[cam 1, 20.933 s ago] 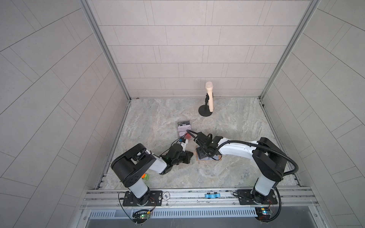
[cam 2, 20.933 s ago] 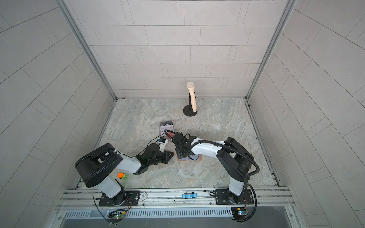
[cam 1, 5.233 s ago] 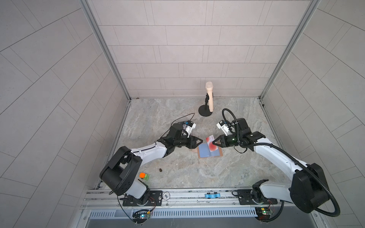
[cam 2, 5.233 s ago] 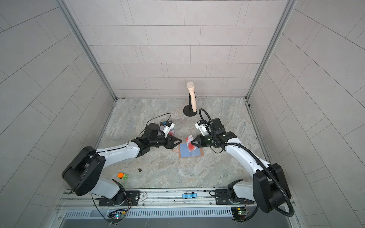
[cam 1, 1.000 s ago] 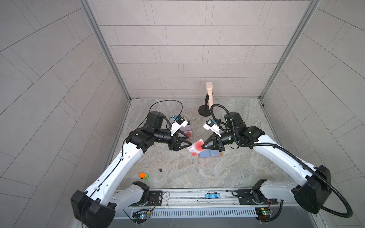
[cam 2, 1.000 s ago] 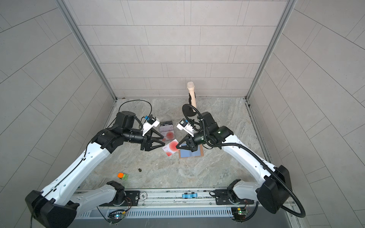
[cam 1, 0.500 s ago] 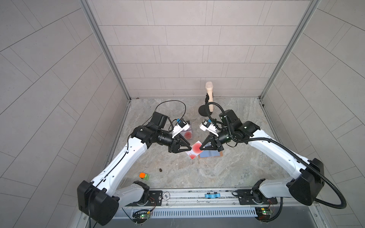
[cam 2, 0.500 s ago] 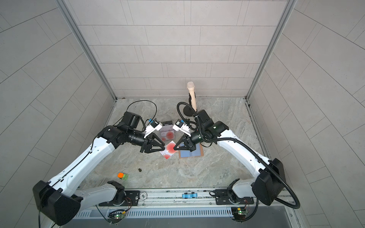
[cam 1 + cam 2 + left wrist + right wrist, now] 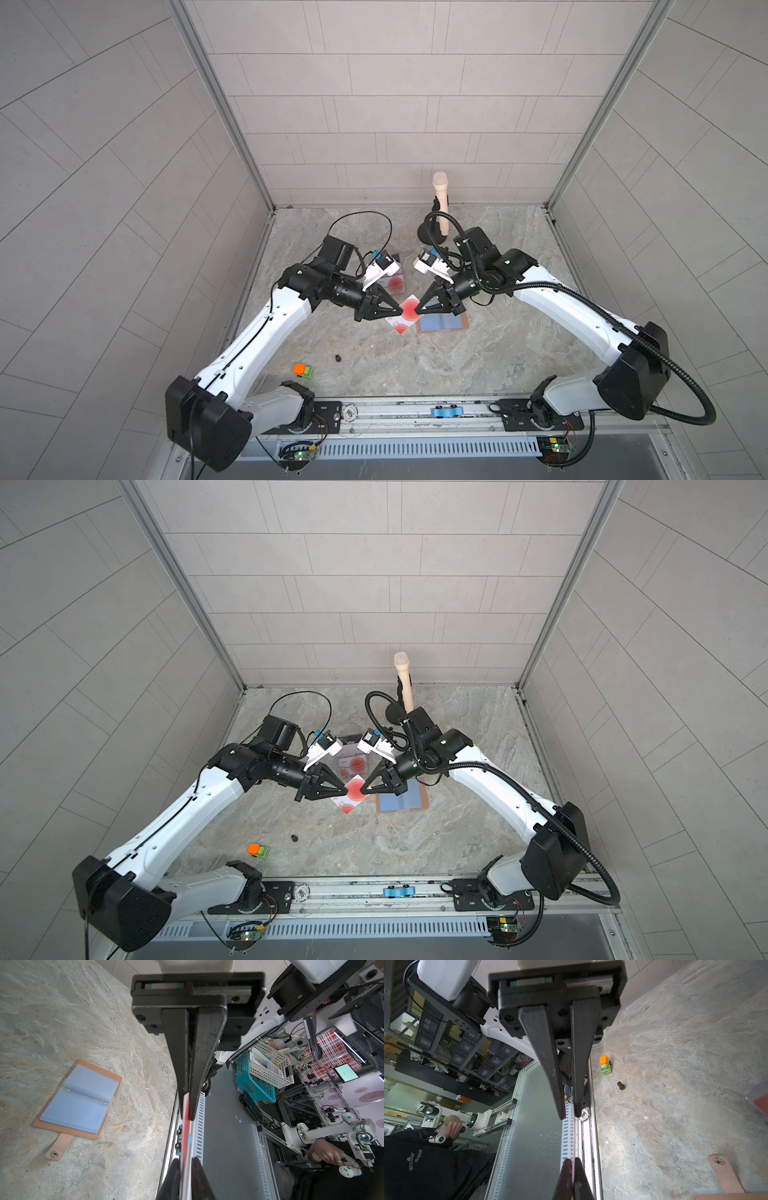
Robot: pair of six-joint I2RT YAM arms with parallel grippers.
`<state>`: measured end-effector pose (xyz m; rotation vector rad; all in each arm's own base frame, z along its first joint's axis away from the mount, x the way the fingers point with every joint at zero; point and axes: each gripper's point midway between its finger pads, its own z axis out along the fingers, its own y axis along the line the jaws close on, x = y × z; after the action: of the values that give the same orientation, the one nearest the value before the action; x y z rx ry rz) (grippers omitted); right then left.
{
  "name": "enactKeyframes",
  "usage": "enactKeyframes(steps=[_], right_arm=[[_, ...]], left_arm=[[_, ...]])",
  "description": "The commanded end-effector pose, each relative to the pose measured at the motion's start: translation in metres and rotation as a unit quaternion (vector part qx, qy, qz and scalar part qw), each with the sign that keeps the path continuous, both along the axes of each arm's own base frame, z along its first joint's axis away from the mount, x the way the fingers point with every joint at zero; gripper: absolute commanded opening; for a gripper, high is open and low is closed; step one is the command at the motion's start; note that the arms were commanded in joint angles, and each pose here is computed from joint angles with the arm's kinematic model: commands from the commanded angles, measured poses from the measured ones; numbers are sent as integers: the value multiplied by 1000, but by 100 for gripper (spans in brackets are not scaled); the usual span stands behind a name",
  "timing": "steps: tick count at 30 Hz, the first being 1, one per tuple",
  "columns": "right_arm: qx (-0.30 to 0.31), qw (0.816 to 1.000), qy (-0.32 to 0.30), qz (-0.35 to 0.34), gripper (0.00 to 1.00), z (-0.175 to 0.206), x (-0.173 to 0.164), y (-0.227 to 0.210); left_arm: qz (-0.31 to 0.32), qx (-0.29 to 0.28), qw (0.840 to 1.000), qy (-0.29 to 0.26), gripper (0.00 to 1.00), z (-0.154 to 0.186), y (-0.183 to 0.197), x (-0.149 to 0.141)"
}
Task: Take the credit cards out of the card holder
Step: Pass the credit card.
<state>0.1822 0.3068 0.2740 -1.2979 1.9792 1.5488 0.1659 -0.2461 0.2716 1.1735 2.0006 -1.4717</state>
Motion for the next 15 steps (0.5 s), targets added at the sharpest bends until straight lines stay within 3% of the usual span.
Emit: enactKeyframes(steps=[1,6,11,12,15], right_arm=[[18,1000,-16,17,0,7,-1,4],[17,1000,-15,14,0,6,2,6],[14,1000,-21,6,0,6,4,6],[11,1000,-23,1,5,5,6,6],[-9,999,-34,-27,33,0,13,2]], left_arm=[[-13,-12,1000,6,17,1,0,-6],[-18,-15,1000,7,4,2,0,-8],[-13,-10,1000,3,0,2,0,-6],[-8,-4,1000,-1,0,0,0,-4],[11,18,1000,-15,0,-6,2,5]])
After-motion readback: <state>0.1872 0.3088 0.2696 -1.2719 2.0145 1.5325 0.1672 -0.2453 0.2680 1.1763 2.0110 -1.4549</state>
